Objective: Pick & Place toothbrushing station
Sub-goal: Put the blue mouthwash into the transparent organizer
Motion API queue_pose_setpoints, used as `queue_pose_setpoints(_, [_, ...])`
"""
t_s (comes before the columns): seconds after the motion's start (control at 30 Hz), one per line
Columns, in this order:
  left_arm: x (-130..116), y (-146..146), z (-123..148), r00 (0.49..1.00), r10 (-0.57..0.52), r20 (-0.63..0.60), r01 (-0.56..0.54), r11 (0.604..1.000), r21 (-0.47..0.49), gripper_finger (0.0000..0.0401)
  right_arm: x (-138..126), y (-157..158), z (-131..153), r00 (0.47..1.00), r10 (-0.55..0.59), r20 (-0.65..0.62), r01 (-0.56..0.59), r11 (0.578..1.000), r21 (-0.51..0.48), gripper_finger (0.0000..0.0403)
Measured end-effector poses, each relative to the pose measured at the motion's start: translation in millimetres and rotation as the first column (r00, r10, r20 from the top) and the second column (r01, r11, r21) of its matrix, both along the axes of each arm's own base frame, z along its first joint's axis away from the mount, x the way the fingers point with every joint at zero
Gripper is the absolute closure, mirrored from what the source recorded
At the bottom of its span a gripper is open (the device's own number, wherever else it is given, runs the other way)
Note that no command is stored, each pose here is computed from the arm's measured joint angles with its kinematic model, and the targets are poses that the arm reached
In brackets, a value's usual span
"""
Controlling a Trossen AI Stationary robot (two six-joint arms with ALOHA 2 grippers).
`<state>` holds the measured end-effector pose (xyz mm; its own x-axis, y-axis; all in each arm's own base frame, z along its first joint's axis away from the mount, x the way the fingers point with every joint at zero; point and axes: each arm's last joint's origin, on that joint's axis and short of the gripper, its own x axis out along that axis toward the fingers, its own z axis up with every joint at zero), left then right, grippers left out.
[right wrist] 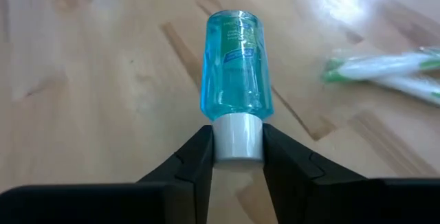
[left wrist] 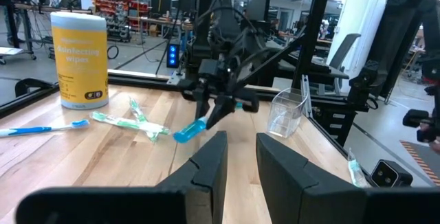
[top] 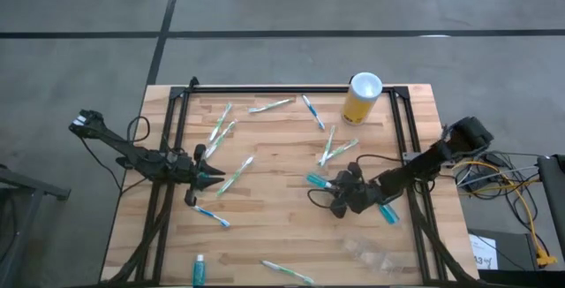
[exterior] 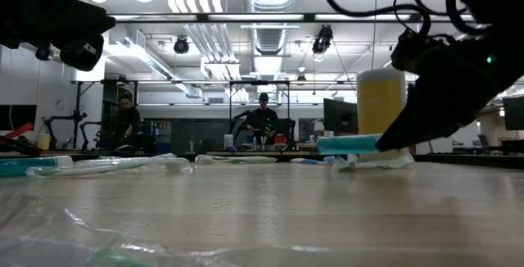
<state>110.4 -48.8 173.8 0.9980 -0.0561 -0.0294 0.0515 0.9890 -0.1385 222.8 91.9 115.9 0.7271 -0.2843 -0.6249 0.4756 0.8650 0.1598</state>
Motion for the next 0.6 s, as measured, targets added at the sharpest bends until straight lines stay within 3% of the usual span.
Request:
queue_pose_setpoints(0.1, [0, 0, 0, 1.0, 0.0, 0.0, 0.0, 1.0, 0.0, 0.0318, -2, -3, 17, 0.999, -0.003, -0.04, 0.005, 0.999, 0.044, 0.0302])
queue_pose_setpoints(0.37, [0, 0, -1, 1.0, 0.0, -0.008, 0.0, 1.0, 0.005, 0.0318, -11, -7, 79, 0.991, -0.001, -0.131, 0.005, 0.999, 0.035, 0.0302])
queue_pose_setpoints(0.6, [0, 0, -1, 1.0, 0.001, -0.014, -0.001, 1.0, 0.008, 0.0318, -26, -11, 136, 0.968, -0.046, -0.248, 0.088, 0.983, 0.161, 0.0302])
